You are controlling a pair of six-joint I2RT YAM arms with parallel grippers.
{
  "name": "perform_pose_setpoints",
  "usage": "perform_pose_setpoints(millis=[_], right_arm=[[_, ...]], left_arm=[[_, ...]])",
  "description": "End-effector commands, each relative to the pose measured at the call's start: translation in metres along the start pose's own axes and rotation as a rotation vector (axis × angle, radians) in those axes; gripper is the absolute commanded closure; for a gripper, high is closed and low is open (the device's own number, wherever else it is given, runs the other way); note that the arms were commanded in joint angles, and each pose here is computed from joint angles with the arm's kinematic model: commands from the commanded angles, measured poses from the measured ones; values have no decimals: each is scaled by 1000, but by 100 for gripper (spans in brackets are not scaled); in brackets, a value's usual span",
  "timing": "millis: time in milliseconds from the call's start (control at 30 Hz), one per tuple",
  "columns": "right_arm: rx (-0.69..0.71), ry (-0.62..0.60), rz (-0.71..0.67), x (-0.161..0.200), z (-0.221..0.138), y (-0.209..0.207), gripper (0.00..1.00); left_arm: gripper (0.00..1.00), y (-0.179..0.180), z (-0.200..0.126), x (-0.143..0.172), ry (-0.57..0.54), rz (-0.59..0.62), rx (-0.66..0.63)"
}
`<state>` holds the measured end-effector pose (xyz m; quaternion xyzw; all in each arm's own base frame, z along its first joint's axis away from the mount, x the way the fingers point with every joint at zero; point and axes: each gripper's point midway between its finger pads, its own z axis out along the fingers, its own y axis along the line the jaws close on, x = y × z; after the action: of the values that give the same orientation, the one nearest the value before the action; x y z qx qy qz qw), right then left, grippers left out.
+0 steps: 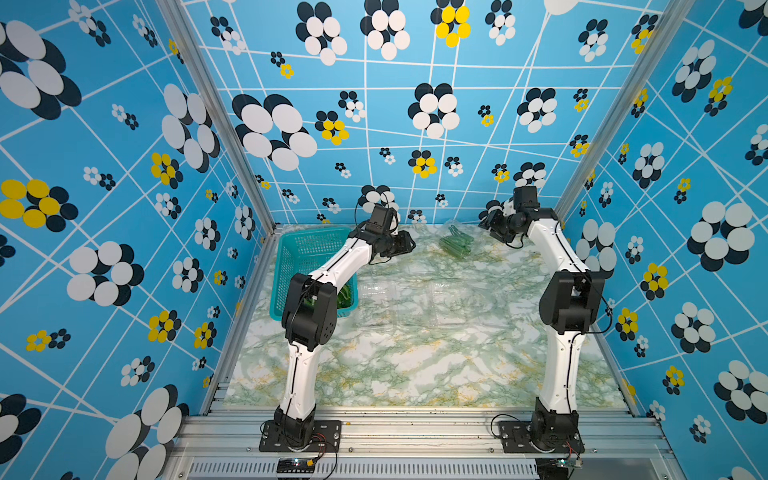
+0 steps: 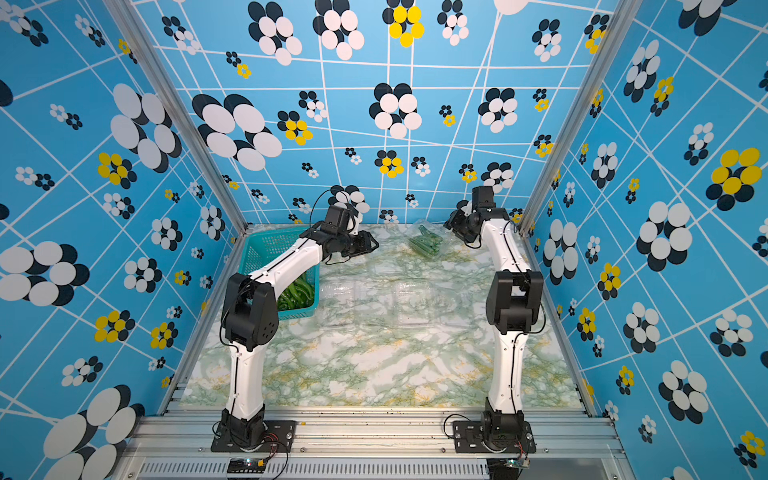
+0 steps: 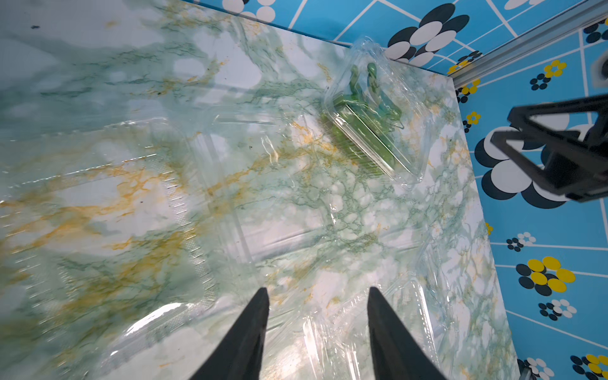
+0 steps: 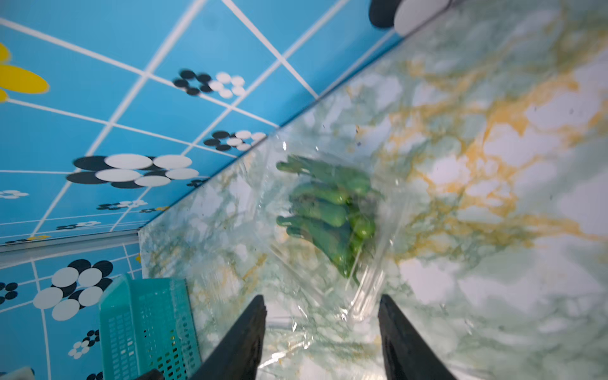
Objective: Take small green peppers out of containers
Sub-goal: Move the packing box to the center of the board.
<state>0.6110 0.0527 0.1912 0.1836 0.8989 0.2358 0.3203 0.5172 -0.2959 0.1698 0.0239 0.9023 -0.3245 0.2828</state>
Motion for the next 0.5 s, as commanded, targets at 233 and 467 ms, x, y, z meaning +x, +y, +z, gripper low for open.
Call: perform_pose_setpoints(millis=[233, 467], right_arm=[[-32, -135, -55, -53, 64, -31, 37], [-111, -95, -14, -41, 89, -33, 34]], left_arm=[[48, -36, 48, 29, 142, -41, 48], [48, -48, 85, 37, 147, -92, 88]])
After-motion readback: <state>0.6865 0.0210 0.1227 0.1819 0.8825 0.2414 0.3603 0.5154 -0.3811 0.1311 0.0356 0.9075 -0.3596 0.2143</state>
